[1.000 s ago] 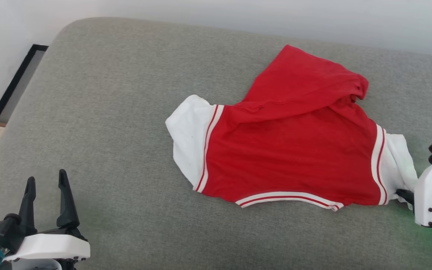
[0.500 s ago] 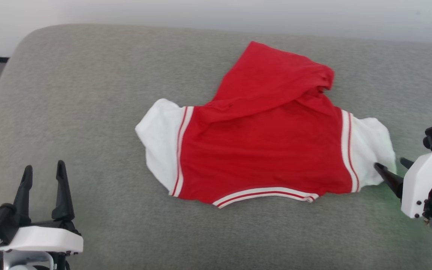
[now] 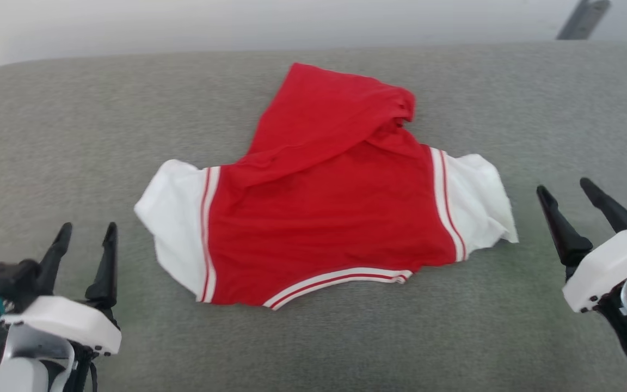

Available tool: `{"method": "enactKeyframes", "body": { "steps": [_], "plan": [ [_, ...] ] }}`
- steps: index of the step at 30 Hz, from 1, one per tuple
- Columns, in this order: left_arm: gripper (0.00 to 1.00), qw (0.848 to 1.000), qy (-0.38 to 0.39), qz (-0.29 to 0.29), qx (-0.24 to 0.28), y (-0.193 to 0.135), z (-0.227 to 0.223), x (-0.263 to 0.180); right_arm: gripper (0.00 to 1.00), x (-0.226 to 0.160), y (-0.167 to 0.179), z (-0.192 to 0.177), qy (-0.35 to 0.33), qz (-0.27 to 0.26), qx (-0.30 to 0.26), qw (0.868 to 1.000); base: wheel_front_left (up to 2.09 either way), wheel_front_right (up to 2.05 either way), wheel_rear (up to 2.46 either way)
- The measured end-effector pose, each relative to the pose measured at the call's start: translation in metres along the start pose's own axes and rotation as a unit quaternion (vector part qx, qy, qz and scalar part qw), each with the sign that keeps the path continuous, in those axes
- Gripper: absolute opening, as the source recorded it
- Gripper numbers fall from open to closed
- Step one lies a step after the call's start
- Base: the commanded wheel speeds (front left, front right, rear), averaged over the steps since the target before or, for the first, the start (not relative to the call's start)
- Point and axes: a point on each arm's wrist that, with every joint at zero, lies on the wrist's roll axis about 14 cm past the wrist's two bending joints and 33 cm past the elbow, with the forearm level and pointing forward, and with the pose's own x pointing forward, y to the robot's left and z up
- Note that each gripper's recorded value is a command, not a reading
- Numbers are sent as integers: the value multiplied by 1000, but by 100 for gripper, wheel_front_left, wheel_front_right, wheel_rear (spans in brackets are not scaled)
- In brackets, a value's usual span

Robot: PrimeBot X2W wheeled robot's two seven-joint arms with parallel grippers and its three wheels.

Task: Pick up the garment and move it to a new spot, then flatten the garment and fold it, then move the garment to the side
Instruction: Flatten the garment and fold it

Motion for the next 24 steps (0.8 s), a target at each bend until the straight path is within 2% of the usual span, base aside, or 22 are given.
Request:
{"method": "enactKeyframes", "body": {
  "steps": [2, 6, 13, 19, 24],
  "plan": [
    [100, 1000, 11, -10, -1, -4, -2, 4, 100, -3, -1, 3, -14, -5, 2, 1000, 0, 0, 0],
    [100, 994, 92, -59, -8, -25, -24, 18, 100, -17, -11, 2, -47, -33, 7, 998, 0, 0, 0],
    [100, 974, 205, -94, 3, -38, -47, 33, 100, -30, -18, -16, -34, -53, 16, 998, 0, 0, 0],
    [100, 945, 312, -93, 5, -33, -67, 40, 100, -34, -16, -30, -18, -55, 30, 998, 0, 0, 0],
    [100, 913, 402, -73, 19, -25, -82, 45, 100, -33, -12, -37, -7, -51, 41, 998, 0, 0, 0]
  ]
}}
